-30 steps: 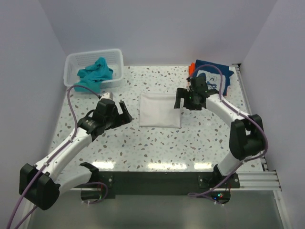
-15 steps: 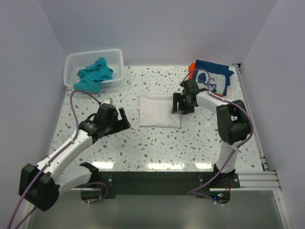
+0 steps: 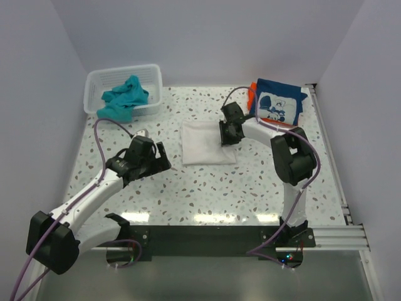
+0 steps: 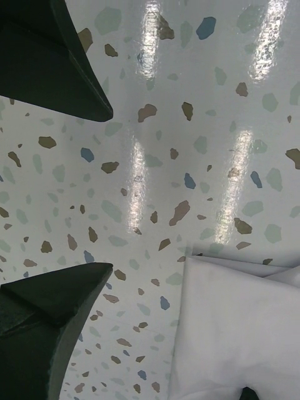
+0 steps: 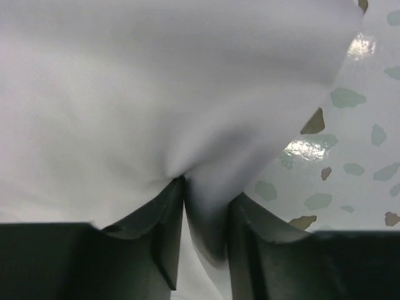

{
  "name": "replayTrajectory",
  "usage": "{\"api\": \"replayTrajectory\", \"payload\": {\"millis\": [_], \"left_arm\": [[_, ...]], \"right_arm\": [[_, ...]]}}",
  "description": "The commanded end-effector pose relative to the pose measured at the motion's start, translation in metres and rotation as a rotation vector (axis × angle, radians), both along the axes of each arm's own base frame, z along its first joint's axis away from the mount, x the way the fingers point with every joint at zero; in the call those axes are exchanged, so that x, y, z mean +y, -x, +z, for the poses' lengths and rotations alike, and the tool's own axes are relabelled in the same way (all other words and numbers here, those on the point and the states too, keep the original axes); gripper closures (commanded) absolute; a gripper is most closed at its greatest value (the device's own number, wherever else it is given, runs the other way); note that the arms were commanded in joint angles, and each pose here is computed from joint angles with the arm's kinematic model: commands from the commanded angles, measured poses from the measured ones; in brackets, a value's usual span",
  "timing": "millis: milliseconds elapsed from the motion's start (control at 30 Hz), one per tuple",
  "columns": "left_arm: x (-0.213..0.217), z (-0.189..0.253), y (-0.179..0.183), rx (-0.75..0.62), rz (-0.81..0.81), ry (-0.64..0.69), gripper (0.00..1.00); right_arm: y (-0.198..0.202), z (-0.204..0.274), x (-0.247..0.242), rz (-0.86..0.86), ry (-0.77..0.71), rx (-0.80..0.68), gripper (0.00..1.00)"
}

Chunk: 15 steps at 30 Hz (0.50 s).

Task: Fold and stack the t-shirts
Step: Neatly place the folded tshirt to the corner

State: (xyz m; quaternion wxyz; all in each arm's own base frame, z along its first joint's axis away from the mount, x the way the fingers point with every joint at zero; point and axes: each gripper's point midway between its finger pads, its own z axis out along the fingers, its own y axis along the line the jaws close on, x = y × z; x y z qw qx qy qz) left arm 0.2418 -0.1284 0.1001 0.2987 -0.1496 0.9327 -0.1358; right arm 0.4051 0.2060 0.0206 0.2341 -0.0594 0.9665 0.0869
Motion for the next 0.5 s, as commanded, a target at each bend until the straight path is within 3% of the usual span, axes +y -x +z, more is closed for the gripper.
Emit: {"api": "replayTrajectory", "payload": {"millis": [0,67,200,467], "left_arm": [[0.009,0.002,-0.006,-0.02,0.042,-0.026,0.0],[0.01,0.004,-0.008,-0.026,0.047,-0.026,0.0],[0.013,0.002,-0.008,-0.018,0.058,-0.034,0.0],[0.02,0.001,-0.01,-0.009,0.095,-0.06,0.0]], "right_arm": [[0.003,-0.026,-0.015,-0.001,0.175,0.029,0.72],[0.0,-0.026,-0.015,0.005,0.224,0.006,0.86],[-0.021,-0.008,-0.012,0.012,0.247,-0.075,1.0],[-0.077,0.064,-0.028,-0.039,0.393,-0.328,1.0]]}}
